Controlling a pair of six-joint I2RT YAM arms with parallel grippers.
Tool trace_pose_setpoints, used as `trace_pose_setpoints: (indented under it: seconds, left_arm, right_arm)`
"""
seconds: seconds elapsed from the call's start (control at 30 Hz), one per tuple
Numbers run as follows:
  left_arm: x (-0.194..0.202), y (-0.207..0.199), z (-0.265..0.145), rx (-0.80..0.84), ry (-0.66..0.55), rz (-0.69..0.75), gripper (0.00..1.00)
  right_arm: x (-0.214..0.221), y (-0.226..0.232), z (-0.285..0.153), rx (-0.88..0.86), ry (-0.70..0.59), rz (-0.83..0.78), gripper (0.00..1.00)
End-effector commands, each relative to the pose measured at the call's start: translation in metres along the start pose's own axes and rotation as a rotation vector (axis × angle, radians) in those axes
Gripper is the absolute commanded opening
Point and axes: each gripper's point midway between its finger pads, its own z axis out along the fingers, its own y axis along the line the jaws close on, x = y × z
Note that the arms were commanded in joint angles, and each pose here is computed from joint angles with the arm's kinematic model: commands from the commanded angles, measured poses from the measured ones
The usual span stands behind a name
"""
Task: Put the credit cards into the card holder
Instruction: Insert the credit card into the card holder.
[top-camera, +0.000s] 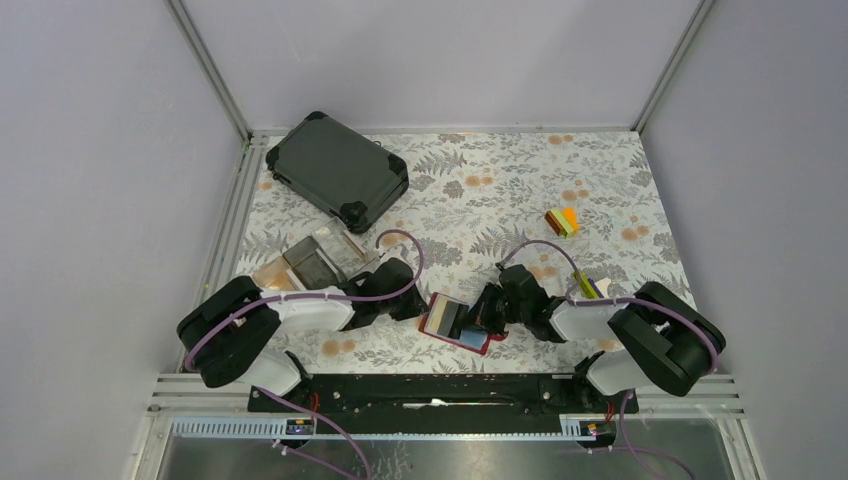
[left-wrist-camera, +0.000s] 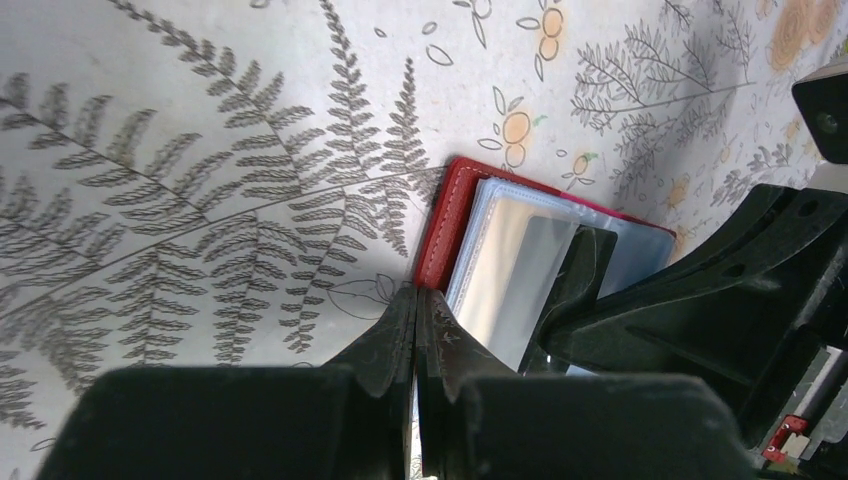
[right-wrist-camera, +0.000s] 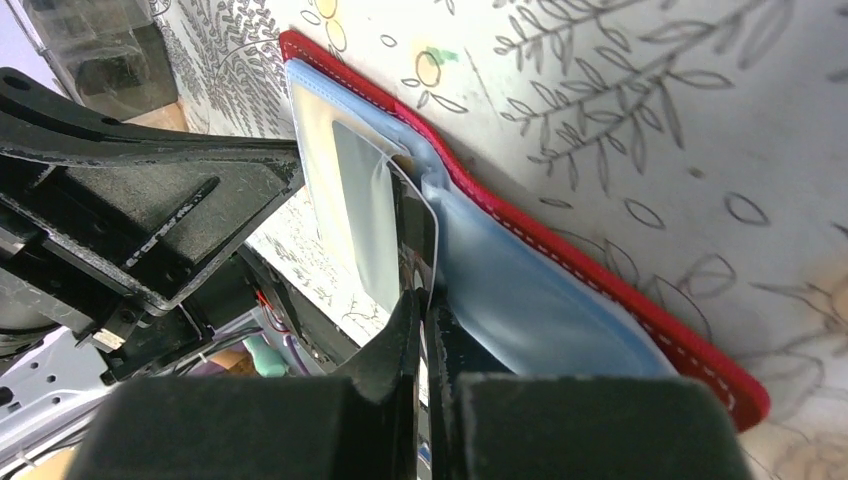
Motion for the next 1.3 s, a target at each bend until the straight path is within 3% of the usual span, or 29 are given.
trace_pose_setpoints:
  seconds: [0.0, 0.3, 0.5, 0.6, 0.97, 1.27]
  left_arm:
    - [0.01, -0.004, -0.004, 0.025, 0.031, 0.002, 0.0]
    - [0.01, 0.004, -0.008, 0.008, 0.012, -0.027, 0.0]
    - [0.01, 0.003, -0.008, 0.012, 0.011, -0.031, 0.0]
    - [0.01, 0.003, -0.008, 0.014, 0.008, -0.033, 0.0]
    - [0.011, 0.004, -0.009, 0.017, 0.007, -0.037, 0.0]
    - [0.01, 0.004, -0.01, 0.02, 0.005, -0.043, 0.0]
  right_arm:
    - [0.006, -0.038, 0.009, 0.167, 0.025, -0.029, 0.03]
    - [-0.005, -0.042, -0.016, 0.26, -0.044, -0.105, 0.37]
    - [-0.018, -0.037, -0.035, 0.314, -0.108, -0.16, 0.48]
    - [-0.015, -0.039, -0.034, 0.321, -0.086, -0.167, 0.47]
    - [-0.008, -0.015, -0.009, 0.235, -0.042, -0.186, 0.26]
    - [-0.005, 0.01, 0.013, 0.198, -0.008, -0.228, 0.19]
